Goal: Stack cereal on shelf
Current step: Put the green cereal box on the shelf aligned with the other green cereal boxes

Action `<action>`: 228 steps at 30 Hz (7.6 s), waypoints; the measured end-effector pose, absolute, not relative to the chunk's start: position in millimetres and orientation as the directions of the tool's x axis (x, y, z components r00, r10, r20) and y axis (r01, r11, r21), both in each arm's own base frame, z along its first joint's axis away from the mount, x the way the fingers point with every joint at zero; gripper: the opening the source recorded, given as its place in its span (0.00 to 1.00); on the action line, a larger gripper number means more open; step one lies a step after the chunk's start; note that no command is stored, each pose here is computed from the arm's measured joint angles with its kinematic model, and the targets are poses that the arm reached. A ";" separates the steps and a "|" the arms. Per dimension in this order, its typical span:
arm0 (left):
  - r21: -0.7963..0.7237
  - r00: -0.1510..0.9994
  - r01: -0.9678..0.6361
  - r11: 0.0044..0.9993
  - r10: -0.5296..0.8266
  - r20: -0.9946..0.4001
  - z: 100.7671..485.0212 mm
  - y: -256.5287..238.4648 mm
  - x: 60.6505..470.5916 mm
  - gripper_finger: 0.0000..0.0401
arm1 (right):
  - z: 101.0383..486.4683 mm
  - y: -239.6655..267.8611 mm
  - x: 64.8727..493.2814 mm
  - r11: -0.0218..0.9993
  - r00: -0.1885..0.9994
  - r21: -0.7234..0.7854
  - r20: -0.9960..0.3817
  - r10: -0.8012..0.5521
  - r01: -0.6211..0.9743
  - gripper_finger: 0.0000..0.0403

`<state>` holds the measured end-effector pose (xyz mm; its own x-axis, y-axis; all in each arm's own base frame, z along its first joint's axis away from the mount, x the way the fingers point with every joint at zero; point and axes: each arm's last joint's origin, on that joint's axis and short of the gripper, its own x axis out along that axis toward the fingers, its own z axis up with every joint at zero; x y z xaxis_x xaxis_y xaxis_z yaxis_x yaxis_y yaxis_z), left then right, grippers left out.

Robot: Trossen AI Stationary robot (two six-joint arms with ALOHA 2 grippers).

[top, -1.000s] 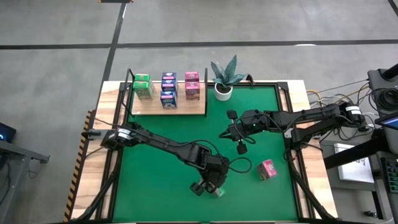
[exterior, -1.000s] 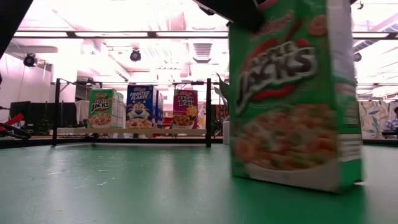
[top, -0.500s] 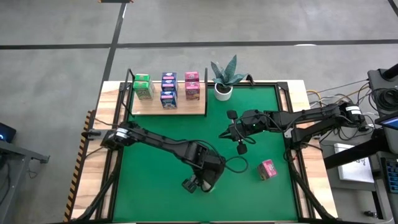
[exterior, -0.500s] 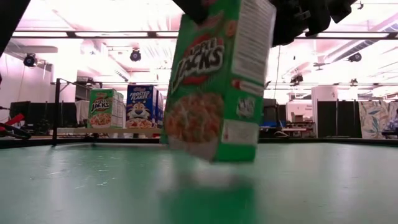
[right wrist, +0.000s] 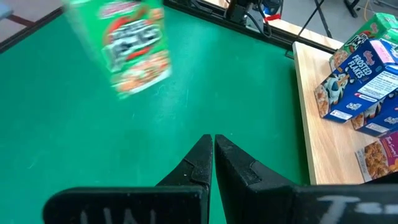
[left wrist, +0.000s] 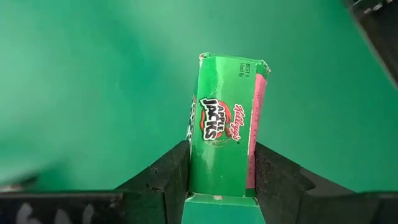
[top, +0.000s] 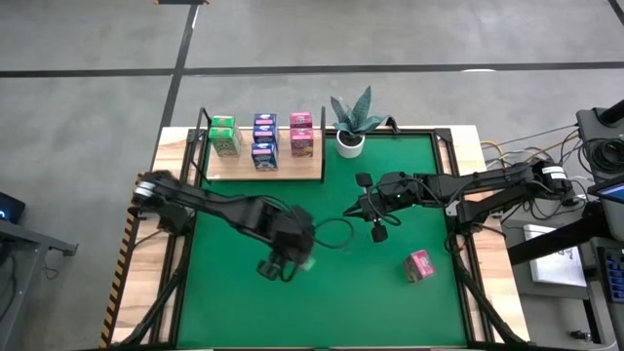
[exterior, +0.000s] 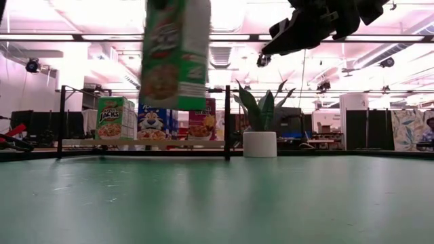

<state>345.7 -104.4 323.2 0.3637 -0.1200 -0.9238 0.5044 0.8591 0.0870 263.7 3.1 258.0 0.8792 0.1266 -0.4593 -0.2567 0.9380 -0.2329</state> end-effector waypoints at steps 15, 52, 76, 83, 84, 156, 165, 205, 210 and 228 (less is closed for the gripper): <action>0.209 0.519 0.008 0.978 0.175 -0.836 346.9 -21.5 191.9 0.35 | 261.0 3.1 265.2 0.938 0.895 -0.242 -0.428 0.127 -0.249 0.02; 0.316 0.278 -0.258 0.913 0.383 -0.881 309.9 108.0 136.5 0.35 | 265.2 3.2 267.1 0.917 0.914 -0.306 -0.385 0.128 -0.257 0.02; 0.320 0.257 -0.270 0.908 0.388 -0.885 290.7 112.1 136.6 0.35 | 265.9 3.1 267.3 0.912 0.916 -0.317 -0.381 0.127 -0.259 0.02; 0.330 0.248 -0.272 0.904 0.397 -0.884 290.7 112.4 136.3 0.37 | 266.3 3.1 267.4 0.912 0.916 -0.318 -0.380 0.127 -0.259 0.02; 0.339 0.239 -0.275 0.900 0.406 -0.882 290.8 112.6 136.0 0.38 | 266.3 3.1 267.4 0.912 0.916 -0.318 -0.380 0.127 -0.259 0.02; 0.499 -0.047 -0.512 0.699 0.557 -0.829 253.9 89.6 135.6 0.00 | 266.7 0.9 267.7 0.908 0.923 -0.367 -0.382 0.051 -0.202 0.02; 0.267 0.124 -0.523 0.809 0.383 -0.916 254.4 84.2 141.5 0.00 | 266.7 0.9 267.7 0.909 0.923 -0.366 -0.382 0.051 -0.202 0.02; 0.461 0.193 -0.446 0.767 0.586 -0.787 277.1 90.4 155.5 0.00 | 266.6 0.9 267.7 0.905 0.923 -0.373 -0.382 0.051 -0.204 0.02; 0.452 0.213 -0.469 0.759 0.594 -0.776 279.6 89.7 154.3 0.00 | 266.6 0.9 267.7 0.905 0.923 -0.374 -0.382 0.051 -0.204 0.02; 0.327 0.295 -0.346 0.879 0.433 -0.852 314.1 76.9 140.2 0.00 | 266.6 0.8 267.7 0.905 0.923 -0.374 -0.382 0.050 -0.203 0.02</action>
